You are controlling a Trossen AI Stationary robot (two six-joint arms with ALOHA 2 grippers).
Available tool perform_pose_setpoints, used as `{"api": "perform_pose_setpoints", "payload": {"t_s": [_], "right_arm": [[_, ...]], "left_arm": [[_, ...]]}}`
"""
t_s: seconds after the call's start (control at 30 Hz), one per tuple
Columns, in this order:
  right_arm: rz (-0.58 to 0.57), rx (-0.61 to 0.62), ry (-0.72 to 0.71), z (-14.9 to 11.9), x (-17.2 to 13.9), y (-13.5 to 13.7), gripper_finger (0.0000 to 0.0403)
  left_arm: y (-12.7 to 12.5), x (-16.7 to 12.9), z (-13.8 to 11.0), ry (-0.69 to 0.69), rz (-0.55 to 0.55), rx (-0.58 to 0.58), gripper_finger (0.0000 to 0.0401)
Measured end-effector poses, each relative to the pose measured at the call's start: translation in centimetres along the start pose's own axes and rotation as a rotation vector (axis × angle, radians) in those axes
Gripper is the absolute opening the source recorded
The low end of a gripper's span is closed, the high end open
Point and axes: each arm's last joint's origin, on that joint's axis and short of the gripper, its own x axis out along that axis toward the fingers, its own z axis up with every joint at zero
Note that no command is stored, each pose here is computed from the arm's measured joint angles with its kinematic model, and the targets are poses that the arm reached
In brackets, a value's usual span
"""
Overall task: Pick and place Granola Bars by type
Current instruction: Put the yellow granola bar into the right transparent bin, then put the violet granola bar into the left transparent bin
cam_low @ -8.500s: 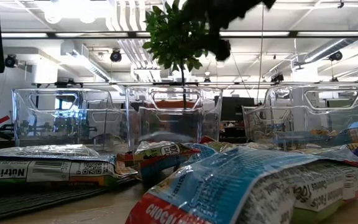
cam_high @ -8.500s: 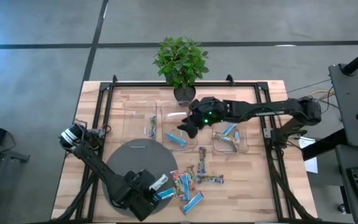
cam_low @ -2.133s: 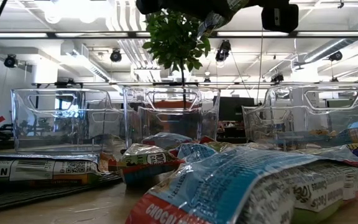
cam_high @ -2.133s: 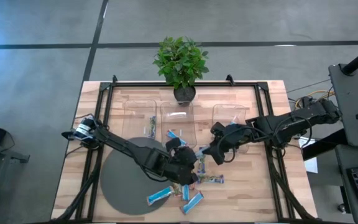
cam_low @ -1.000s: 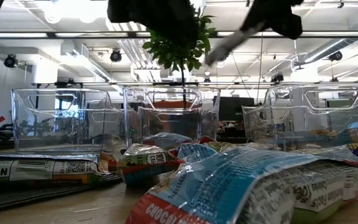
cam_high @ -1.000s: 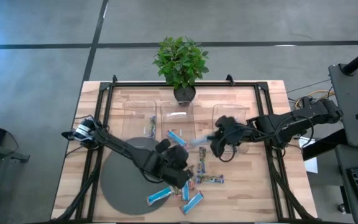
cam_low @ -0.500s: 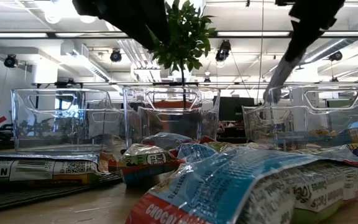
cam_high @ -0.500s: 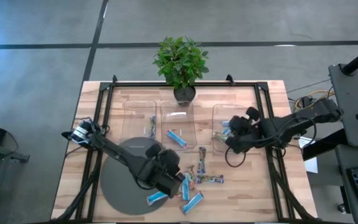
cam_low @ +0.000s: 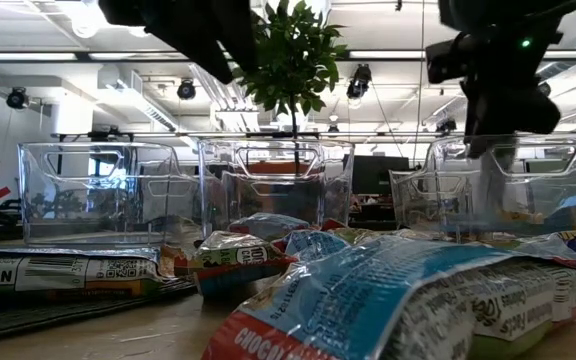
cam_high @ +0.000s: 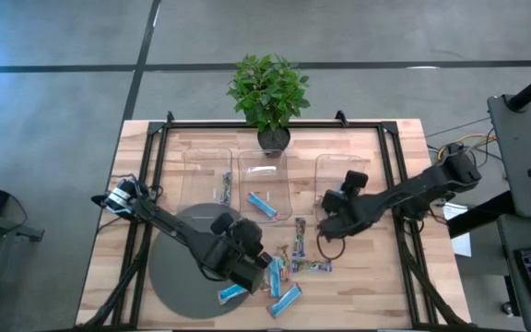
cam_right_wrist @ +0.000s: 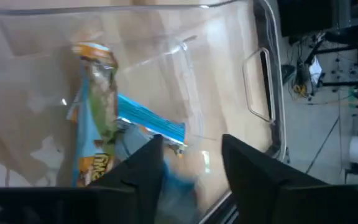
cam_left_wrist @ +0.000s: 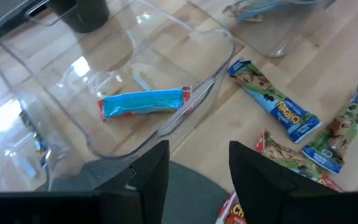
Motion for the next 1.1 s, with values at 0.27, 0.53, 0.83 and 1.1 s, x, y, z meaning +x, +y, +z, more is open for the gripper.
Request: {"api": "perform_pose_setpoints", "payload": {"t_s": [0.27, 0.53, 0.83, 1.1], "right_arm": [[0.167, 0.16, -0.175, -1.3, -4.1, -1.2, 0.0223], [0.317, 0.599, -0.248, -4.1, -6.5, -7.3, 0.0222], [0.583, 0.827, -0.086, -6.3, -6.8, -10.1, 0.0221], [0.647, 0.682, 0.058, -6.1, -5.7, -6.9, 0.0221]], "left_arm": [[0.1, -1.0, -1.2, 0.011, 0.012, -0.064, 0.0149], [0.1, -1.3, -1.5, 0.042, 0.008, -0.127, 0.0149], [0.2, -1.0, -2.5, 0.228, 0.001, -0.172, 0.0149], [0.3, 0.6, -4.9, 0.409, -0.004, -0.248, 0.0149]]}}
